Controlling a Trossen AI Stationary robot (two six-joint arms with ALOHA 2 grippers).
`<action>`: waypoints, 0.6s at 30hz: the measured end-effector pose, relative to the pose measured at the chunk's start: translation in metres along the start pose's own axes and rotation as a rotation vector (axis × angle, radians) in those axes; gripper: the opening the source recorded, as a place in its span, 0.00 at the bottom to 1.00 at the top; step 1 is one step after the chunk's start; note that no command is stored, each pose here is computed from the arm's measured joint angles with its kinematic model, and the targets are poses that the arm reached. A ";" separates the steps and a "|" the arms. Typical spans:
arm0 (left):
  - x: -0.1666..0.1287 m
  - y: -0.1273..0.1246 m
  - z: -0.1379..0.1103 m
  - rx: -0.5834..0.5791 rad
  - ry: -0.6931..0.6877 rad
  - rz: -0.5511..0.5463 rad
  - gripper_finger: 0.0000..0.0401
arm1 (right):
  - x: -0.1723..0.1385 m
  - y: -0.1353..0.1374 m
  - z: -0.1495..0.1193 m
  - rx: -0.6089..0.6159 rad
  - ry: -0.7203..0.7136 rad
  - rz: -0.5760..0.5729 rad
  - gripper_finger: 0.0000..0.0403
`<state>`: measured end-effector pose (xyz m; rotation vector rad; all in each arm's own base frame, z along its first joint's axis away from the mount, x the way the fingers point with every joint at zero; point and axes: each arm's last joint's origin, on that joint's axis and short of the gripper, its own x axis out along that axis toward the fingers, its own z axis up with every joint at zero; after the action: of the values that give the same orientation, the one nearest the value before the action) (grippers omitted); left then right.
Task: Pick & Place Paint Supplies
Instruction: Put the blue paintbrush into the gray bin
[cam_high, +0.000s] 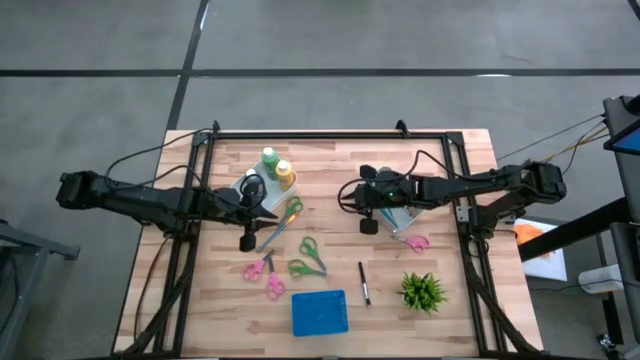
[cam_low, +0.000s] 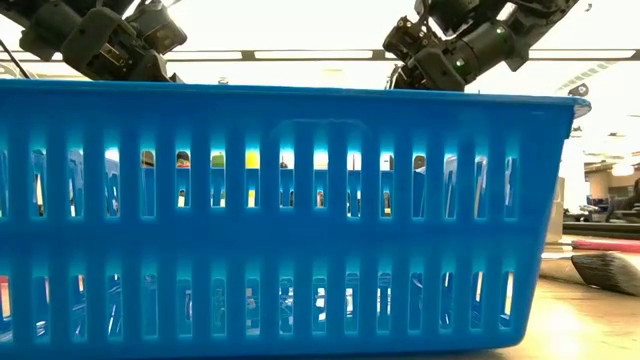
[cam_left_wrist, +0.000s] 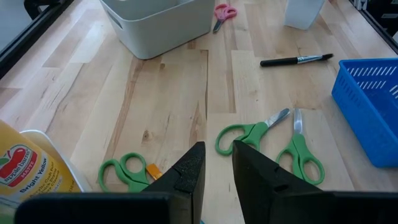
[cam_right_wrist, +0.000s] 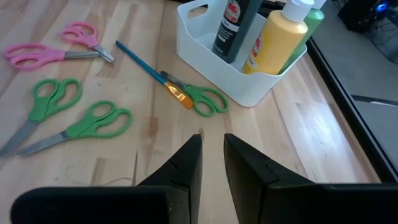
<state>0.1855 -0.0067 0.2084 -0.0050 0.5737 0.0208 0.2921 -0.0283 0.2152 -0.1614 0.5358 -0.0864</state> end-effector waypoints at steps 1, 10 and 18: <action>0.000 0.000 0.000 0.000 0.000 0.000 0.21 | 0.000 0.000 0.000 0.000 0.000 0.000 0.16; 0.000 0.000 0.000 0.000 0.000 0.000 0.20 | 0.000 0.000 0.000 0.003 0.000 0.000 0.16; 0.000 0.000 -0.001 -0.003 0.007 0.004 0.20 | 0.000 0.000 0.000 0.003 -0.001 -0.001 0.16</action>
<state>0.1851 -0.0066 0.2078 -0.0070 0.5808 0.0257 0.2920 -0.0284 0.2155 -0.1585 0.5345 -0.0879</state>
